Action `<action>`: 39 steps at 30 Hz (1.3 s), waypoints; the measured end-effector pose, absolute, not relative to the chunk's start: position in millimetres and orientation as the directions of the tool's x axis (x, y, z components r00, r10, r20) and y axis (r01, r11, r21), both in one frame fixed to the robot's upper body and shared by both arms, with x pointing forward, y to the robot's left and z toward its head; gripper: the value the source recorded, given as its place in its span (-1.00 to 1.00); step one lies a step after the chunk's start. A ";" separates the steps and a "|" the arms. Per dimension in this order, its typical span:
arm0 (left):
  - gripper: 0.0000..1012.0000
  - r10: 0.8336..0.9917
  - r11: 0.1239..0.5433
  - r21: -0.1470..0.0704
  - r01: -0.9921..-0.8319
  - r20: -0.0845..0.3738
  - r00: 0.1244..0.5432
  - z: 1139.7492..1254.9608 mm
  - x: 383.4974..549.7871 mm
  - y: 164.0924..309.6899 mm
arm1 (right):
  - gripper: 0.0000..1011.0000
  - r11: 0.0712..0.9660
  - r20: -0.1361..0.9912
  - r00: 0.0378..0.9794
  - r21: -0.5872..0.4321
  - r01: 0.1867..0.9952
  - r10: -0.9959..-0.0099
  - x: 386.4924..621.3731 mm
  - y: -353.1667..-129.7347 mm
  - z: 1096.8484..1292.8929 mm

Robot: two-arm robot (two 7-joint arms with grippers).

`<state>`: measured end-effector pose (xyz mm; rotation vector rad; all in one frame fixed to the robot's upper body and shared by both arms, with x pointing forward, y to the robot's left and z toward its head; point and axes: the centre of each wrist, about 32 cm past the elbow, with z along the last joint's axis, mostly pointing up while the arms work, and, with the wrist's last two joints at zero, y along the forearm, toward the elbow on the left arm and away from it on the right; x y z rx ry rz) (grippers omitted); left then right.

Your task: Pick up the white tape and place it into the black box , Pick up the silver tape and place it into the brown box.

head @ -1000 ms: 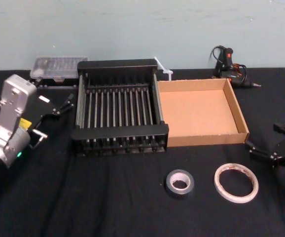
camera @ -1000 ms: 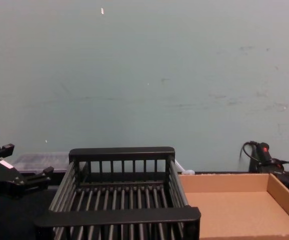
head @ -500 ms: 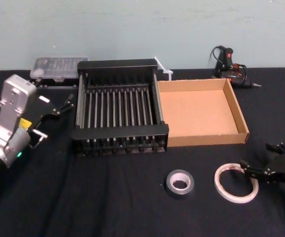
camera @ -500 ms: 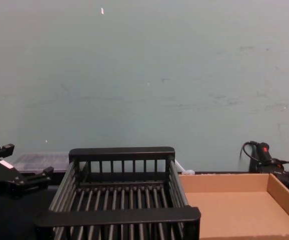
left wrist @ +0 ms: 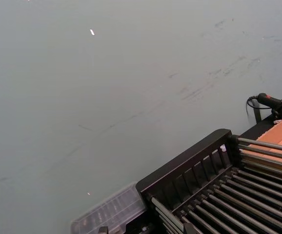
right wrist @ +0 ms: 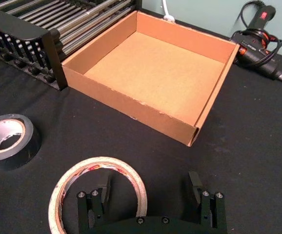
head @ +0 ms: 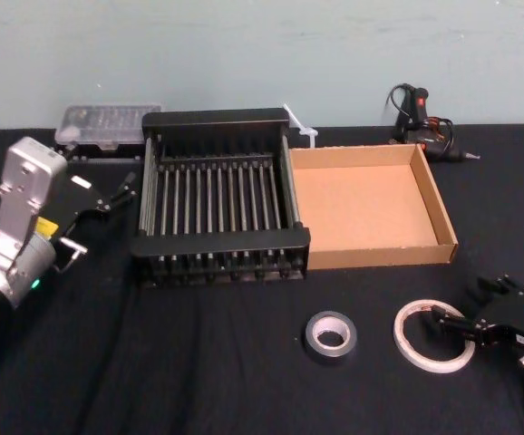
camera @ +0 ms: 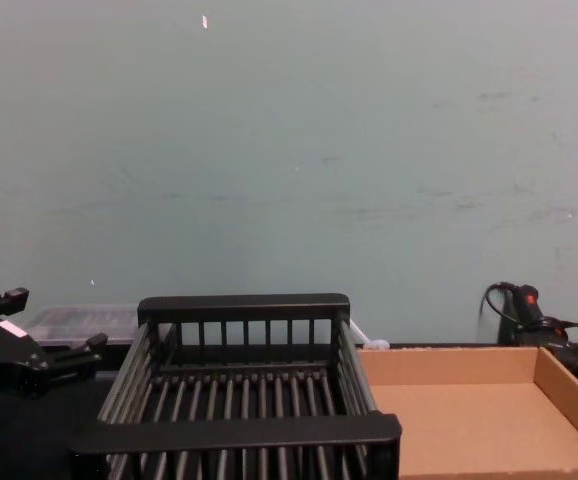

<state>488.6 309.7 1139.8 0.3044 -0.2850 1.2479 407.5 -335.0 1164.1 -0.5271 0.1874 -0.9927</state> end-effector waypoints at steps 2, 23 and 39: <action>0.98 0.880 0.287 0.070 -0.955 0.374 0.292 1139.8 488.6 309.7 | 0.98 0.436 0.078 0.544 -0.508 0.743 -0.836 408.1 -334.6 1162.9; 0.98 0.880 0.287 0.070 -0.955 0.374 0.292 1139.8 488.6 309.7 | 0.98 0.433 0.055 0.543 -0.540 0.722 -0.838 411.7 -332.5 1157.0; 0.98 0.880 0.287 0.070 -0.955 0.374 0.292 1139.8 488.6 309.7 | 0.98 0.437 0.047 0.549 -0.550 0.712 -0.835 412.0 -331.7 1154.6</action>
